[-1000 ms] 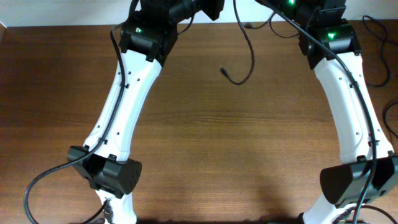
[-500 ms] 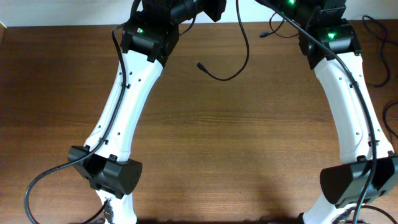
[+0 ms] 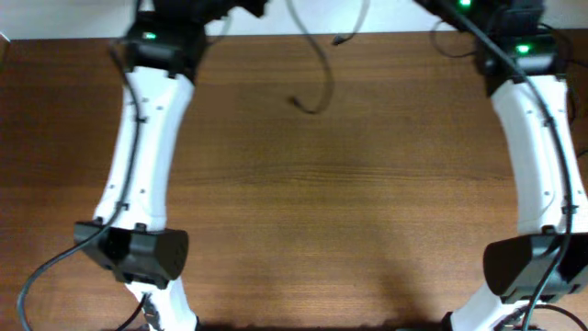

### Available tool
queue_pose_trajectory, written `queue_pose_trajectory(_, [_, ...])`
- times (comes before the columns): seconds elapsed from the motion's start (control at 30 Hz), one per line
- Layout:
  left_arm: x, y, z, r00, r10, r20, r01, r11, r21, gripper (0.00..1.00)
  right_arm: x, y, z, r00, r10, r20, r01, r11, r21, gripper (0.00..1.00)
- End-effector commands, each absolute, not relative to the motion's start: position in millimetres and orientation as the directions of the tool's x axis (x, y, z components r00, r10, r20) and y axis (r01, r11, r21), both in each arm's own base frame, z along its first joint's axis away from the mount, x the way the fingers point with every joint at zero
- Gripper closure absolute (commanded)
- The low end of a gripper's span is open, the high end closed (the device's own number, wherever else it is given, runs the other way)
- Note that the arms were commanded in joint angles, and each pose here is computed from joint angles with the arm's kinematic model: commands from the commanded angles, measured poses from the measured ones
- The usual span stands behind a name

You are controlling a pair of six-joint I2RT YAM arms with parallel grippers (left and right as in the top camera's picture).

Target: Untangle cables

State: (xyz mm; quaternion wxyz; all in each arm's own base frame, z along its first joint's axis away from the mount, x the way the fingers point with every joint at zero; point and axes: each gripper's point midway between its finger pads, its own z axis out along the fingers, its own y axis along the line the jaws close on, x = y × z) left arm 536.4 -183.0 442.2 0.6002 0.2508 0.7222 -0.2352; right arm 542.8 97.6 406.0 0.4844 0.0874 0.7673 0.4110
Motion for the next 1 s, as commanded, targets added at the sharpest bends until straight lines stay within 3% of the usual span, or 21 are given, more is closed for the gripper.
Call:
queue_pose_trajectory(0.0, [514.4,-157.8,483.7,-0.084,0.071,-0.994,0.619,0.785,0.003,1.0,543.1,80.8,412.7,-0.487,0.531,-0.693,-0.261,0.669,0.696,0.96])
queue_pose_trajectory(0.4, [482.5,-237.4,479.4,-0.07,0.107,-0.992,0.738,0.675,0.021,1.0,522.7,173.4,409.1,-0.536,0.391,-0.749,-0.396,0.667,0.631,0.96])
queue_pose_trajectory(0.43, [480.2,-241.6,478.7,-0.072,0.109,-0.992,0.744,0.668,0.019,1.0,521.9,175.1,408.2,-0.54,0.389,-0.746,-0.395,0.666,0.633,0.93])
queue_pose_trajectory(0.5, [477.1,-247.2,477.2,-0.077,0.112,-0.991,0.752,0.659,0.016,1.0,519.6,179.1,407.2,-0.55,0.382,-0.742,-0.401,0.659,0.637,0.66])
queue_pose_trajectory(0.57, [473.2,-254.1,475.7,-0.082,0.115,-0.99,0.761,0.648,0.013,1.0,518.2,181.1,407.6,-0.555,0.377,-0.741,-0.409,0.652,0.639,0.58])
queue_pose_trajectory(0.97, [471.8,-268.2,473.7,-0.062,0.121,-0.991,0.778,0.627,0.028,1.0,518.7,181.2,436.3,-0.482,0.412,-0.773,-0.466,0.627,0.624,0.57])
